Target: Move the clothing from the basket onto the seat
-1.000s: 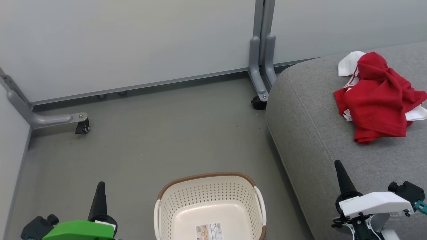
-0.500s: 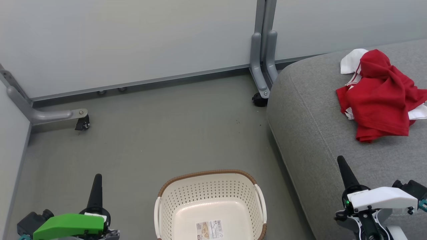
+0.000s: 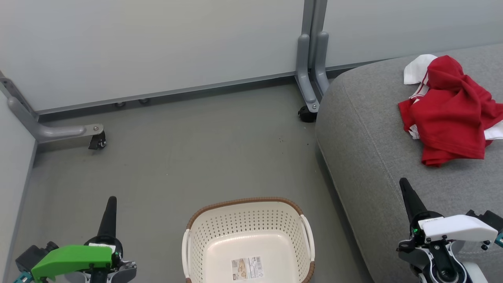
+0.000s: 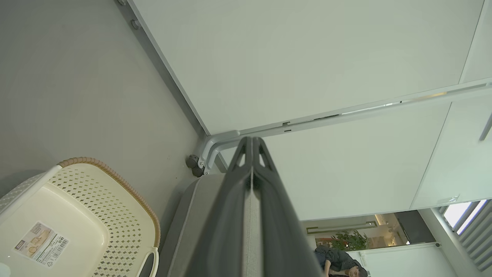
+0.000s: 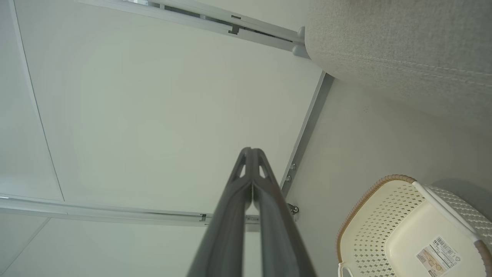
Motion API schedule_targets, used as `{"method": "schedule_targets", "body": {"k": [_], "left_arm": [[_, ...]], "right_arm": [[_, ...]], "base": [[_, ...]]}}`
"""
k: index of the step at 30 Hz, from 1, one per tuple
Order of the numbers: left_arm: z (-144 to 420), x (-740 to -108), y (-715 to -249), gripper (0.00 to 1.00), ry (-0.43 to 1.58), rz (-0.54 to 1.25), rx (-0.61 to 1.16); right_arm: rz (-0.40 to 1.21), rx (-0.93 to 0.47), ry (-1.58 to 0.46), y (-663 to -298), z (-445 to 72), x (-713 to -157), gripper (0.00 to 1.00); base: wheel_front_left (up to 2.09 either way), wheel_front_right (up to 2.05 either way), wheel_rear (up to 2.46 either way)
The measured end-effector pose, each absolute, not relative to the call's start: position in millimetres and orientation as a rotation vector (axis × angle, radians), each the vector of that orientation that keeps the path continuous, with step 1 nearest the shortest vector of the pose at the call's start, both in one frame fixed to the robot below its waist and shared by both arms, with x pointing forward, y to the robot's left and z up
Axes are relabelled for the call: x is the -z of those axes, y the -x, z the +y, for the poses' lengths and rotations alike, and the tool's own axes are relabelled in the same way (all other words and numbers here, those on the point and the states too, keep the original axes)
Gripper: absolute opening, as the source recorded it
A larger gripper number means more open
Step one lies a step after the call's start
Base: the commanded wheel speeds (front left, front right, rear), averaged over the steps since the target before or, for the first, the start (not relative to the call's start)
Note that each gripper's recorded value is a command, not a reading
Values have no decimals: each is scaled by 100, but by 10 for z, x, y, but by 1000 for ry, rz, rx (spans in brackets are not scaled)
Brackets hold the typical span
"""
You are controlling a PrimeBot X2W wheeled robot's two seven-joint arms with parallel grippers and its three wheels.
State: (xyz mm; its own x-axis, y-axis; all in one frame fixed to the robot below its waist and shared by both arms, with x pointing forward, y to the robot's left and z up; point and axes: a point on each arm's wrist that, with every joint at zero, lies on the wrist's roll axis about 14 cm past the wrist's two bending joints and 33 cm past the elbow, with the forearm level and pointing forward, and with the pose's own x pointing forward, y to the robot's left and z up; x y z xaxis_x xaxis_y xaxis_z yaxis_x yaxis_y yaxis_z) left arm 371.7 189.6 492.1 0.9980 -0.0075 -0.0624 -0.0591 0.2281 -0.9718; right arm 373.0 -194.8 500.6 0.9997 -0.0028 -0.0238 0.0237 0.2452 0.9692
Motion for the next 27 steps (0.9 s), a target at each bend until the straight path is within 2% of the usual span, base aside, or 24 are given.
{"method": "schedule_targets", "body": {"k": [27], "left_arm": [[1984, -5012, -3845, 0, 1534, 21, -16]], "right_arm": [[8, 10, -1533, -3853, -1995, -5043, 0]], "base": [[0, 0, 0]]}}
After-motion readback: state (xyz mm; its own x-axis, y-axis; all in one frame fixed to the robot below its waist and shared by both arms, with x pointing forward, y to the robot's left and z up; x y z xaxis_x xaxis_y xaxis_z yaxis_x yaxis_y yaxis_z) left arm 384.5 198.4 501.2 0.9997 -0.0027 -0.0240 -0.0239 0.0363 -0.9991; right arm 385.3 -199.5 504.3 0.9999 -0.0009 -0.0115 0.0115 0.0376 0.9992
